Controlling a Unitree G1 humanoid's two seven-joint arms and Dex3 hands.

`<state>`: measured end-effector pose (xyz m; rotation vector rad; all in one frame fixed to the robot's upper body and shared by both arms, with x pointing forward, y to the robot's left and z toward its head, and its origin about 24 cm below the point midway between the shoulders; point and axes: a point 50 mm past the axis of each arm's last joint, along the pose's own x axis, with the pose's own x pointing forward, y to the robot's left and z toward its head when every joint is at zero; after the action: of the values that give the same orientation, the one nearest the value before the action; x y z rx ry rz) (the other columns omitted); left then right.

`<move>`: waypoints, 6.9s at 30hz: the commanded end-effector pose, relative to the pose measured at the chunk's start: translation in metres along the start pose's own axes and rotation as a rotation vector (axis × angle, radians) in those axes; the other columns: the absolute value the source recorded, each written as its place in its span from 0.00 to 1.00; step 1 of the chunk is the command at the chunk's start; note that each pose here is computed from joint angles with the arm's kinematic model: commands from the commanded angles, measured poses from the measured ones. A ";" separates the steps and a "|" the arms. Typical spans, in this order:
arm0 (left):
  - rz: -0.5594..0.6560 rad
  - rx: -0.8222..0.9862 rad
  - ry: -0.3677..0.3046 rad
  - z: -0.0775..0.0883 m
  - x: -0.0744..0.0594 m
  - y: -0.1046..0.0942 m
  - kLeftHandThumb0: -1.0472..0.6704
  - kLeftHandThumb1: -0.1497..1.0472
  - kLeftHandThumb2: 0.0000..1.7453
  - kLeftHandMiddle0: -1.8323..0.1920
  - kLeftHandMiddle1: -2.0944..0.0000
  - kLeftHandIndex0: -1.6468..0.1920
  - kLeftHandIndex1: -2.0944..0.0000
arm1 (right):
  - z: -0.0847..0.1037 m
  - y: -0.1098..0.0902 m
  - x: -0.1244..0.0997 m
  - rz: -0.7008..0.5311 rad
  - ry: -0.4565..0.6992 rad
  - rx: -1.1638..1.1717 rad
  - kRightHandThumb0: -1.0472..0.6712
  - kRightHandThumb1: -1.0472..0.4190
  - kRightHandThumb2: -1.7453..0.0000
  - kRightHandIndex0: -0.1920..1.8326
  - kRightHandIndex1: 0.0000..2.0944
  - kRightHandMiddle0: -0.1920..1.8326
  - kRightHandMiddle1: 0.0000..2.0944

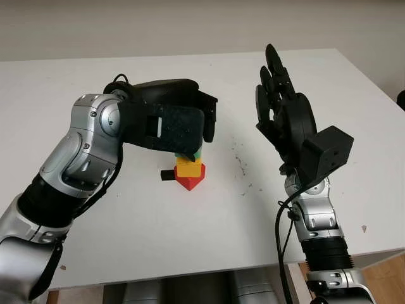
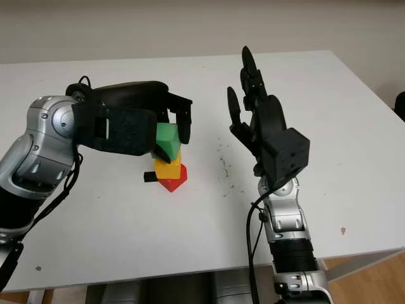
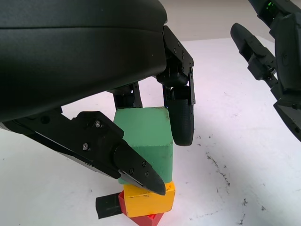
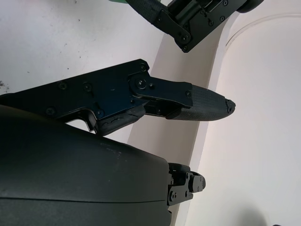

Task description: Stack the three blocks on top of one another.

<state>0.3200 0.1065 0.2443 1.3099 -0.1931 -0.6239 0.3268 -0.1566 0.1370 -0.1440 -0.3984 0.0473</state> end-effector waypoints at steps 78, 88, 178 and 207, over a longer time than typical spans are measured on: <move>0.095 -0.264 0.022 -0.037 -0.043 0.046 0.06 1.00 0.41 1.00 1.00 1.00 1.00 | 0.001 -0.001 -0.001 -0.003 -0.015 -0.014 0.18 0.00 0.66 0.14 0.03 0.15 0.00; 0.467 -0.651 -0.004 -0.067 -0.060 0.041 0.07 1.00 0.40 1.00 1.00 1.00 1.00 | -0.003 -0.001 0.002 0.023 0.027 0.013 0.17 0.00 0.67 0.12 0.02 0.13 0.00; 0.808 -1.217 0.039 -0.107 -0.029 -0.113 0.13 1.00 0.38 1.00 1.00 1.00 1.00 | -0.027 -0.004 0.022 0.060 0.157 0.143 0.17 0.00 0.63 0.01 0.02 0.01 0.02; 0.822 -1.215 0.021 -0.105 -0.037 -0.115 0.14 1.00 0.39 1.00 1.00 1.00 1.00 | -0.021 -0.001 0.020 0.069 0.117 0.152 0.18 0.00 0.62 0.01 0.02 0.01 0.03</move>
<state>0.3054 0.1993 0.1134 0.0086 -0.2340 0.0486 0.3557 -0.1585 0.1228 -0.0194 -0.2517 0.1393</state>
